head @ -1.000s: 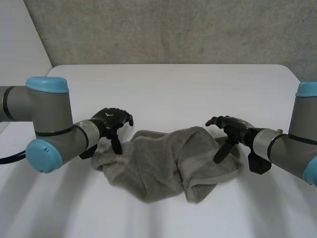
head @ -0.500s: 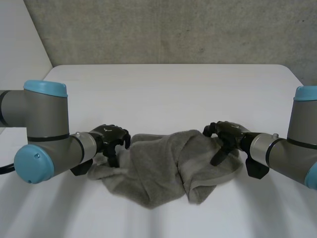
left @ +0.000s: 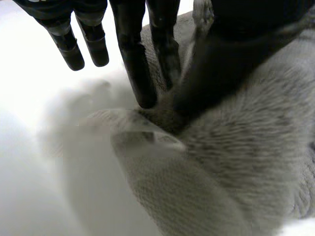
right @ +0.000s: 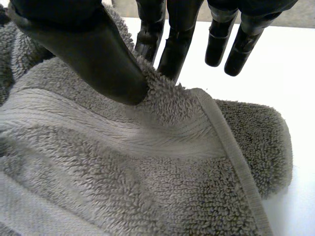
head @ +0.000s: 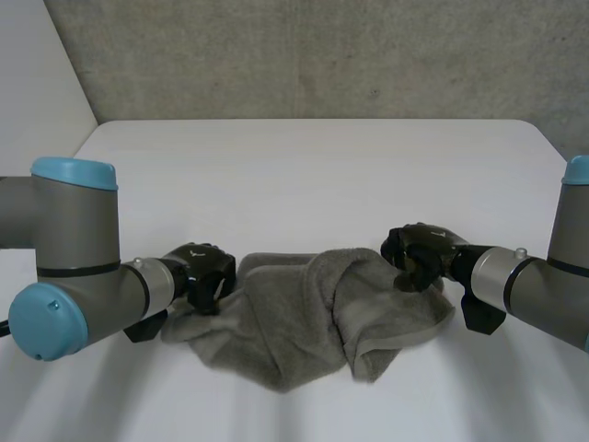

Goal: Fold the towel.

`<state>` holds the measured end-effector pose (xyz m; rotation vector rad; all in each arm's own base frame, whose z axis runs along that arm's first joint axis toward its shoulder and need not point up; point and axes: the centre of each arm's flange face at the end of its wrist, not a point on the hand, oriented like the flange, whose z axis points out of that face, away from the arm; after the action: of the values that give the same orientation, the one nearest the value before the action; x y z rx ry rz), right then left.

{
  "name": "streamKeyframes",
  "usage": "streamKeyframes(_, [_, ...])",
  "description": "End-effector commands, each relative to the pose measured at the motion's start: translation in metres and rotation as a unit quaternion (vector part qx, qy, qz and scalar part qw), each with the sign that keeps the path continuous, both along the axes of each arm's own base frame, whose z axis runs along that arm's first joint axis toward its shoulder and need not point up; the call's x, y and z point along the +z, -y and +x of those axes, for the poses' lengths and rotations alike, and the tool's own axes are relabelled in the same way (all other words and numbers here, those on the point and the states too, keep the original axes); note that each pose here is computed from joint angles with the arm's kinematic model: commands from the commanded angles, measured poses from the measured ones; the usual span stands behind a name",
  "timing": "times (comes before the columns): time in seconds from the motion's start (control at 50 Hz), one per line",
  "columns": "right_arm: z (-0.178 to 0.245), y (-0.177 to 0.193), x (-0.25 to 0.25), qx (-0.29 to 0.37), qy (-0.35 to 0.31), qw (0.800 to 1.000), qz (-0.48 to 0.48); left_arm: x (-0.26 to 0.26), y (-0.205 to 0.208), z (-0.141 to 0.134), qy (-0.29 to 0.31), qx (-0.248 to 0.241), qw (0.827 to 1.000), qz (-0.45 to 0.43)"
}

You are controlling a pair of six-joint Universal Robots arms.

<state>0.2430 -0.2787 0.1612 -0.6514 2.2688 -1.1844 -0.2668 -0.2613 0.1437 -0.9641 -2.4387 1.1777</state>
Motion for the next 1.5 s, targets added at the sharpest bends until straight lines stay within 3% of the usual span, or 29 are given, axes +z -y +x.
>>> streamKeyframes(0.02, [-0.006,-0.014,0.005,0.034,-0.024,0.999,-0.005,-0.003,-0.004,0.002,0.003,0.001,1.000,0.010])
streamKeyframes(0.22, [-0.033,-0.026,0.036,0.075,-0.068,0.995,-0.017,0.038,-0.013,0.011,-0.021,0.009,0.999,-0.036])
streamKeyframes(0.28, [-0.039,-0.024,0.041,0.109,-0.123,0.986,-0.043,0.043,-0.009,0.013,-0.026,0.014,0.998,-0.051])
streamKeyframes(0.4, [-0.034,-0.012,0.047,0.113,-0.157,0.979,-0.067,0.041,0.006,0.014,-0.030,0.023,0.998,-0.060])
streamKeyframes(1.5, [-0.026,-0.026,0.011,0.129,-0.161,0.977,-0.050,0.001,0.003,0.004,-0.030,0.006,0.999,-0.008])
